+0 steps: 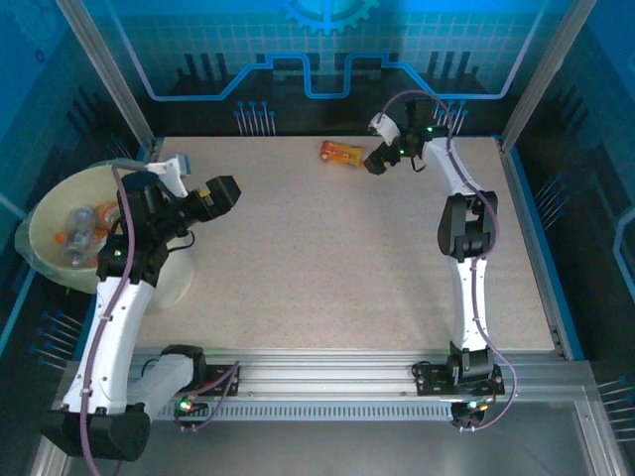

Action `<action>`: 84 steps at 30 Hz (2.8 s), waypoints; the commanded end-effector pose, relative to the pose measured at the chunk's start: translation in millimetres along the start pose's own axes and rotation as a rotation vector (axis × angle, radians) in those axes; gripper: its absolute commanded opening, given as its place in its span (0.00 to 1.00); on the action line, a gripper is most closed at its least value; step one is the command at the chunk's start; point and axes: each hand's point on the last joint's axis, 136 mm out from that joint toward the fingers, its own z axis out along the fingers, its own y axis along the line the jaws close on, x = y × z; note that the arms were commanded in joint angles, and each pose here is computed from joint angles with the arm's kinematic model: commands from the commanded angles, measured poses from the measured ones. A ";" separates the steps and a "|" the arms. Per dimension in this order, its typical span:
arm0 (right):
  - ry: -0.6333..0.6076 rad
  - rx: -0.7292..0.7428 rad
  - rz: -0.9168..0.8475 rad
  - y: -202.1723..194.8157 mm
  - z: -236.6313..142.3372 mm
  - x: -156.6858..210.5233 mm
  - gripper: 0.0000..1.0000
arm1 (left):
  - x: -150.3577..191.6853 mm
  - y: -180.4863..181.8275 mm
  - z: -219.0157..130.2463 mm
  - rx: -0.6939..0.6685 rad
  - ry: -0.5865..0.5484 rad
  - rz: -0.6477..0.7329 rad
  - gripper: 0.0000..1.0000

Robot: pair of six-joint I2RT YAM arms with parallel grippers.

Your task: Put the plastic bottles in the bin

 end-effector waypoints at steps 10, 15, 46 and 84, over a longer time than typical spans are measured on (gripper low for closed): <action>0.140 0.034 -0.099 3.0 69.9 36.9 0.90 | 7.6 8.1 23.4 0.027 0.017 -0.076 0.99; 0.127 0.052 -0.118 5.1 90.6 36.5 0.88 | 8.1 12.0 33.0 0.023 0.031 -0.098 0.99; 0.135 0.172 0.003 26.9 27.0 -0.3 0.36 | 29.3 26.1 56.4 0.035 0.102 -0.169 0.99; -0.286 -0.124 0.717 266.4 -194.1 36.9 0.29 | 115.8 -102.0 128.3 0.421 0.330 -0.200 0.99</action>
